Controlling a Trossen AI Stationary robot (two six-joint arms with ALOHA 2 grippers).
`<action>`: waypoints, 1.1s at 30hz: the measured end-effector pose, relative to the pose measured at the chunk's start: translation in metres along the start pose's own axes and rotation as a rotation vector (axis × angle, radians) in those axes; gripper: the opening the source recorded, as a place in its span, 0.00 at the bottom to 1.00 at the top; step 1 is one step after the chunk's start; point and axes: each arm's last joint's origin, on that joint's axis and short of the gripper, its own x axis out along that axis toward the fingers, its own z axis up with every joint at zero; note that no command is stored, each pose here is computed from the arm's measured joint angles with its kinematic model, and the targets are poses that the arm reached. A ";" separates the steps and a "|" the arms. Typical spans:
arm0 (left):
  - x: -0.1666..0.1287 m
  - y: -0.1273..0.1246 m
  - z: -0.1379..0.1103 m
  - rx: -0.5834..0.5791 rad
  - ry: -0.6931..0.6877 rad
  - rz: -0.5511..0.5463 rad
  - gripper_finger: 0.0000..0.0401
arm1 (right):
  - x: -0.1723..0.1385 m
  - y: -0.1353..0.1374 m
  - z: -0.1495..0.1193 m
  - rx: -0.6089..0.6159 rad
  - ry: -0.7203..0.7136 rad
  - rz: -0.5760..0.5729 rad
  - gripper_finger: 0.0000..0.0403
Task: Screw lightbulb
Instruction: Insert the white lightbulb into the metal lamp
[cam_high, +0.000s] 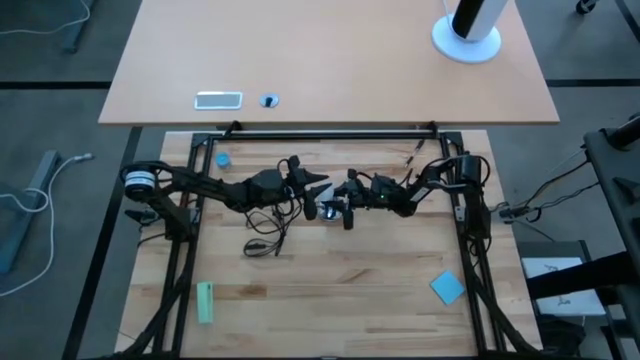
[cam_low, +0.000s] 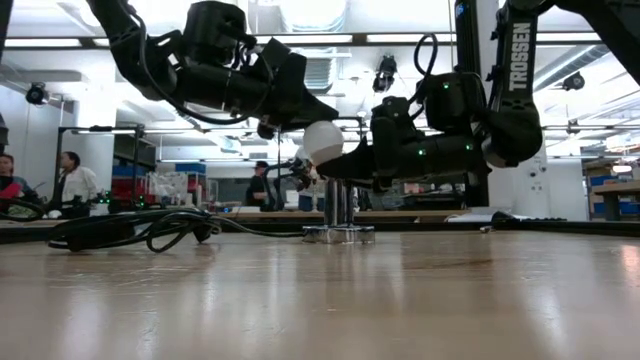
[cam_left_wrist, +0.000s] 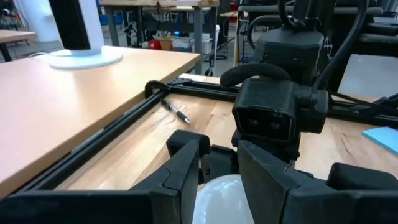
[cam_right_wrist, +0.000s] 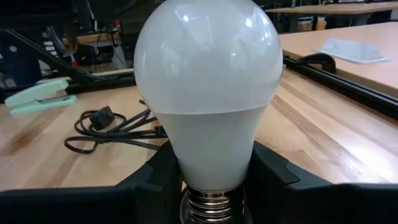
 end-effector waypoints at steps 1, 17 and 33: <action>0.000 0.000 0.000 -0.005 0.000 0.000 0.26 | 0.000 0.000 0.000 0.000 0.001 0.000 0.31; 0.008 -0.002 0.012 0.018 -0.006 -0.001 0.17 | 0.000 0.000 0.002 0.015 -0.005 0.001 0.63; 0.013 -0.004 0.024 0.034 -0.028 -0.002 0.22 | -0.007 -0.001 0.006 0.055 -0.016 -0.070 0.41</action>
